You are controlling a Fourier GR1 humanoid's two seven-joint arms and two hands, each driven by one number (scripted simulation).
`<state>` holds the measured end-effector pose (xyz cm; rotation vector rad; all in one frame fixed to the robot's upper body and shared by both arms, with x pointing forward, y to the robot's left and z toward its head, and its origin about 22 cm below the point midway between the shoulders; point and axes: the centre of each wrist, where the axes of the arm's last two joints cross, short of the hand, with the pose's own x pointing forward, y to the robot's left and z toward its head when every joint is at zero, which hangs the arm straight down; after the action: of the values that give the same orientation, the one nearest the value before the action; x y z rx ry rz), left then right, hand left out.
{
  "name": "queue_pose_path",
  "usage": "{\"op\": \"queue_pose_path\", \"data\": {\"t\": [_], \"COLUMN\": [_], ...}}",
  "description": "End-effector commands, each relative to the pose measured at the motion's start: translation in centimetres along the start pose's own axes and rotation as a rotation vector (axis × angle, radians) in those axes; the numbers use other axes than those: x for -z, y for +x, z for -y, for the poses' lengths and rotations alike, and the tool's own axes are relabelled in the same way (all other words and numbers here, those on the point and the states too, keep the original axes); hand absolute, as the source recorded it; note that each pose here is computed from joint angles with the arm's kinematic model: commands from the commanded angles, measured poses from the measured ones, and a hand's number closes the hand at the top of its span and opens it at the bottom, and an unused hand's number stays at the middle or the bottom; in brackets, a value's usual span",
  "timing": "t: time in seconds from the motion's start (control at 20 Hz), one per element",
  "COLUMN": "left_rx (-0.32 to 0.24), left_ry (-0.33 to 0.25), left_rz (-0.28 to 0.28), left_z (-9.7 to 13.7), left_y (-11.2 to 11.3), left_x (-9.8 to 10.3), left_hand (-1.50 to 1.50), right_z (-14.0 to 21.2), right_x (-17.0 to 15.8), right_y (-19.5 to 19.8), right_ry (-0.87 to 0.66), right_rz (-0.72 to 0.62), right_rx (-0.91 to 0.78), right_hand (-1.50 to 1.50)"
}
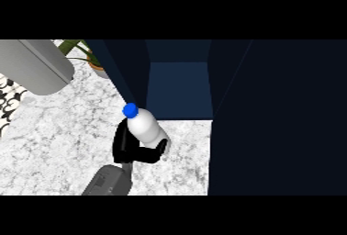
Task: Pick up the bottled water, place it into the cabinet and close the cabinet
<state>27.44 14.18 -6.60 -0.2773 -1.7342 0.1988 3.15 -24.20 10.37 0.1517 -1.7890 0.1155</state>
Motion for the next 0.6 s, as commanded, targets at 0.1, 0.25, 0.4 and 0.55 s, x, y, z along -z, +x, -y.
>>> {"op": "queue_pose_path", "data": {"t": [0.1,0.25,0.4,0.55], "left_rx": [0.097,0.104,0.164,0.225], "left_ry": [-0.029,-0.026,-0.02,-0.001], "left_rz": [0.025,0.007,0.009,0.006], "left_z": [3.6,7.5,8.4,8.8], "left_y": [2.7,3.5,4.9,5.2], "left_x": [4.0,4.7,8.6,10.7], "left_hand": [1.5,1.5,1.5,1.5], "right_z": [0.0,0.2,0.8,0.8], "right_x": [-0.1,1.0,0.6,1.0], "right_y": [1.4,2.2,1.5,-0.3], "right_ry": [-0.008,-0.004,-0.006,-0.022], "right_rz": [0.027,0.046,0.05,0.062], "right_rx": [0.056,0.054,0.042,0.053], "right_hand": [-1.5,-1.5,-1.5,-1.5]}}
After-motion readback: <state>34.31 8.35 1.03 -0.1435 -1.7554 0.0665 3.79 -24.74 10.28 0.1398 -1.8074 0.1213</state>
